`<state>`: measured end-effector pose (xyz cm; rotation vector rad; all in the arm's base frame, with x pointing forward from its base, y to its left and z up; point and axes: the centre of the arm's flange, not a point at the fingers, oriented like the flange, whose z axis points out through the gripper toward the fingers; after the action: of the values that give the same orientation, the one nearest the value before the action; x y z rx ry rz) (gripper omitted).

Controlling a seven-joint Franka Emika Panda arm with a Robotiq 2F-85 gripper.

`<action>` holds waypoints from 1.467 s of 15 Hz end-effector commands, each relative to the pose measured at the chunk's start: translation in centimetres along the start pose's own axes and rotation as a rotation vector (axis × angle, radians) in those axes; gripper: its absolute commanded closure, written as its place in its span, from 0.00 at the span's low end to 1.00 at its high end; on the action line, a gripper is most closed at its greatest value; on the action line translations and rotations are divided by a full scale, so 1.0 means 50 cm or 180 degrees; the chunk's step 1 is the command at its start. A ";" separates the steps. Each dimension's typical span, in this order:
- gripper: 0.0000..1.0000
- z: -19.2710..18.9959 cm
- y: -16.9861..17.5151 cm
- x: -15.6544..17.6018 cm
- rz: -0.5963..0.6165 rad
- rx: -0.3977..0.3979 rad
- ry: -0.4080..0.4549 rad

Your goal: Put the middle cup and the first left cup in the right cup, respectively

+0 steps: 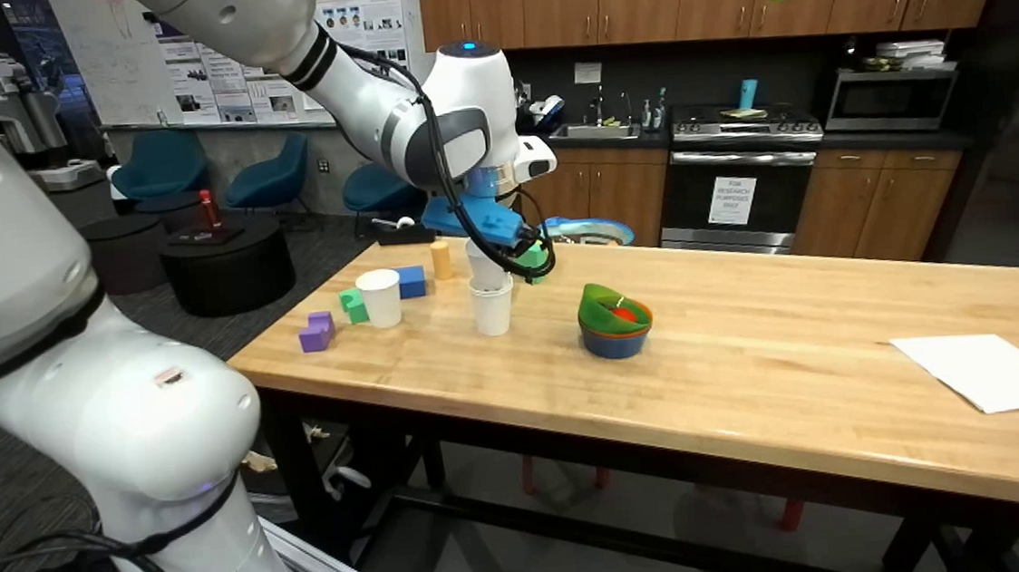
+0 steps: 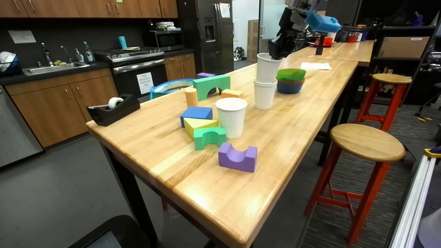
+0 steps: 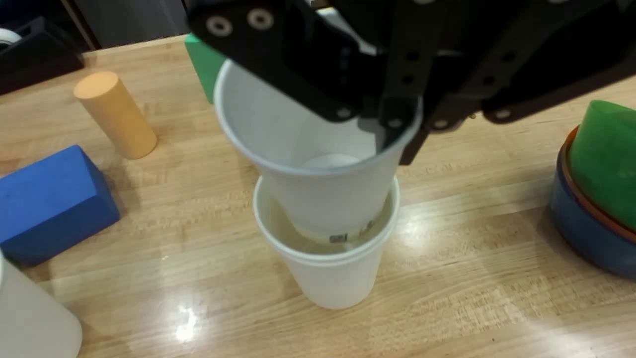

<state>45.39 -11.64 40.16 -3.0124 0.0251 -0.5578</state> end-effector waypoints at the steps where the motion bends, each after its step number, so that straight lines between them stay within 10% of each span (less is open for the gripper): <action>1: 1.00 0.017 0.006 0.014 -0.0042 0.0054 -0.0071; 10: 1.00 0.051 0.001 0.013 -0.0067 0.0028 -0.0201; 12: 0.72 0.054 -0.001 0.013 -0.0051 0.0030 -0.0231; 22: 0.09 0.029 -0.013 0.010 -0.0099 0.0033 -0.0217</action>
<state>46.60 -10.97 37.94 -3.0290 -0.0111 -0.4508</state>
